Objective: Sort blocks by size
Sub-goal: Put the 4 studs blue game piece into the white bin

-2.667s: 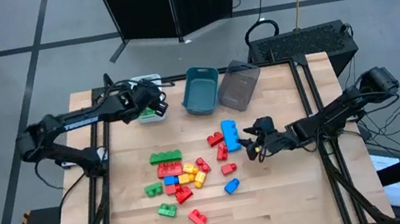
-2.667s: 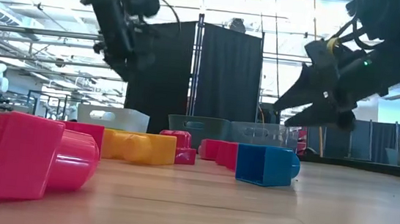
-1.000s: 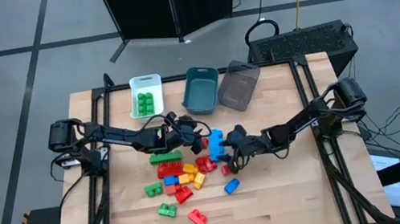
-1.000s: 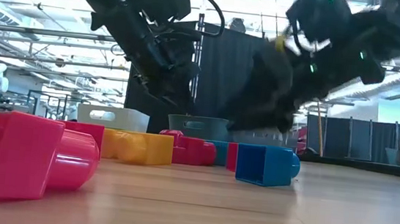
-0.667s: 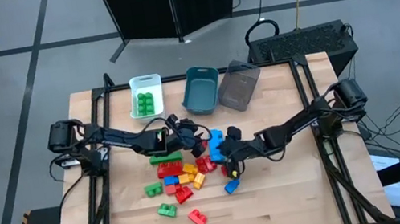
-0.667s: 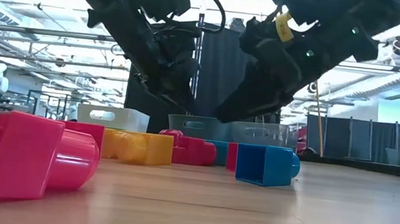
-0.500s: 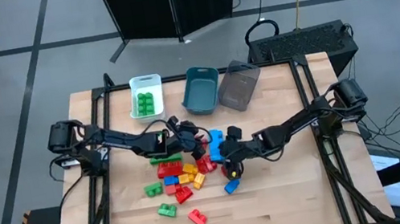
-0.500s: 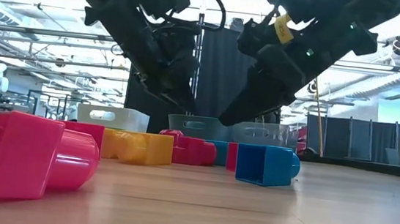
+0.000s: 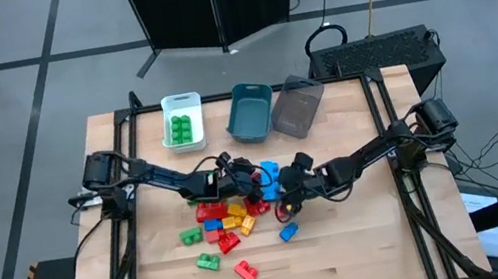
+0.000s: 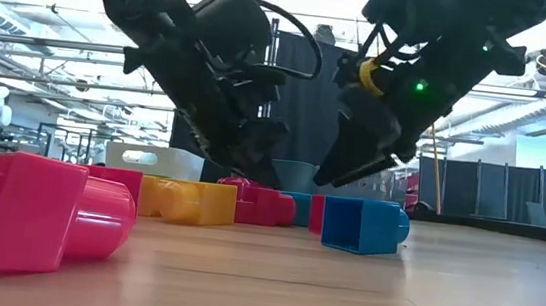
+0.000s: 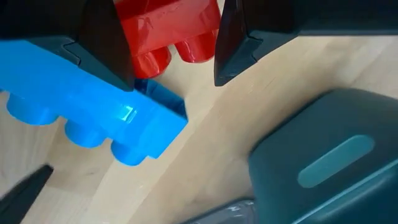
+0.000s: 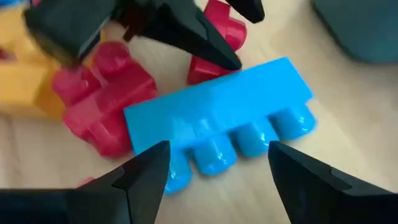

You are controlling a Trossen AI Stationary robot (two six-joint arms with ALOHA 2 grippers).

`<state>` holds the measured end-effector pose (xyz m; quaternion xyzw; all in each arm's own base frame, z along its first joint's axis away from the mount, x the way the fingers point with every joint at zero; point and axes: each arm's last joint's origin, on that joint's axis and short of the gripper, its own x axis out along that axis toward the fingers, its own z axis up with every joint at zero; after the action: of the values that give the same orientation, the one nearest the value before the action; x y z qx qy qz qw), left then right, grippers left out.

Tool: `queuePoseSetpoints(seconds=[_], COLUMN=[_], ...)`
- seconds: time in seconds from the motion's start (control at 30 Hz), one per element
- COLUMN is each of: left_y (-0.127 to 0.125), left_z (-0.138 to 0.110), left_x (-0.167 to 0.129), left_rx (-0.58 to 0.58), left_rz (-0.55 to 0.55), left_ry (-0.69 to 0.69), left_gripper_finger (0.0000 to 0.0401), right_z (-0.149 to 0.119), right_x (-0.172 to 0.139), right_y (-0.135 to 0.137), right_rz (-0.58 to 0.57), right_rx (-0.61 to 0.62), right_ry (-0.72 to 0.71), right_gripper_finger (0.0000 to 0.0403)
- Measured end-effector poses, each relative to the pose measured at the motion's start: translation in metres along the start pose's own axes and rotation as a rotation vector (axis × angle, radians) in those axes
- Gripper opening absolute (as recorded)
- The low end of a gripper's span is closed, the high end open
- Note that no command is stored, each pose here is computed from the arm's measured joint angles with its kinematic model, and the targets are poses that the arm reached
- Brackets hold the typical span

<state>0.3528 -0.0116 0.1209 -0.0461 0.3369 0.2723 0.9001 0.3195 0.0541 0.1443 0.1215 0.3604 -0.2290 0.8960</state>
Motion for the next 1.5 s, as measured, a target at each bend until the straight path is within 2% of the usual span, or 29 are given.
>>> queuePoseSetpoints(seconds=[0.1,0.2,0.3,0.37,0.47,0.57,0.7,0.8,0.9,1.07,1.23,1.33,1.5], left_y=[-0.004,-0.009,-0.013,-0.017,-0.021,-0.022,-0.017,-0.012,-0.005,0.006,0.013,0.012,0.006], left_z=[0.004,0.009,0.010,0.009,0.008,0.010,0.014,0.019,0.022,0.026,0.029,0.031,0.031], left_x=[0.004,0.006,0.004,0.003,0.001,0.001,0.004,0.007,0.011,0.017,0.021,0.023,0.035], left_rx=[-0.006,-0.009,-0.005,-0.001,0.031,0.069,0.065,0.071,0.067,0.092,0.081,0.084,0.090], left_rz=[-0.022,-0.049,-0.090,-0.136,-0.188,-0.196,-0.192,-0.185,-0.175,-0.166,-0.167,-0.217,-0.216], left_ry=[-0.010,-0.010,-0.001,0.012,0.016,-0.004,-0.026,-0.056,-0.064,-0.063,-0.064,-0.082,-0.082], left_gripper_finger=[0.0205,0.0205,0.0205,0.0205,0.0205,0.0205,0.0205,0.0205,0.0205,0.0205,0.0205,0.0205,0.0205], right_z=[0.001,0.002,0.000,-0.002,0.001,0.007,0.017,0.018,0.014,0.006,0.007,0.009,0.011], right_x=[0.001,0.000,-0.007,-0.016,-0.031,-0.045,-0.058,-0.059,-0.053,-0.041,-0.043,-0.045,-0.046], right_y=[-0.002,-0.007,-0.018,-0.027,-0.037,-0.041,-0.042,-0.042,-0.042,-0.041,-0.038,-0.037,-0.035], right_rz=[0.051,0.095,0.045,-0.010,-0.027,0.022,0.093,0.123,0.132,0.121,0.016,-0.065,-0.073], right_rx=[0.123,0.194,0.229,0.209,0.075,-0.180,-0.487,-0.734,-0.884,-1.047,-1.122,-1.125,-1.070], right_ry=[0.041,0.126,0.217,0.277,0.317,0.301,0.221,0.205,0.228,0.282,0.246,0.226,0.215], right_gripper_finger=[0.0258,0.0258,0.0258,0.0258,0.0258,0.0258,0.0258,0.0258,0.0258,0.0258,0.0267,0.0274,0.0275])
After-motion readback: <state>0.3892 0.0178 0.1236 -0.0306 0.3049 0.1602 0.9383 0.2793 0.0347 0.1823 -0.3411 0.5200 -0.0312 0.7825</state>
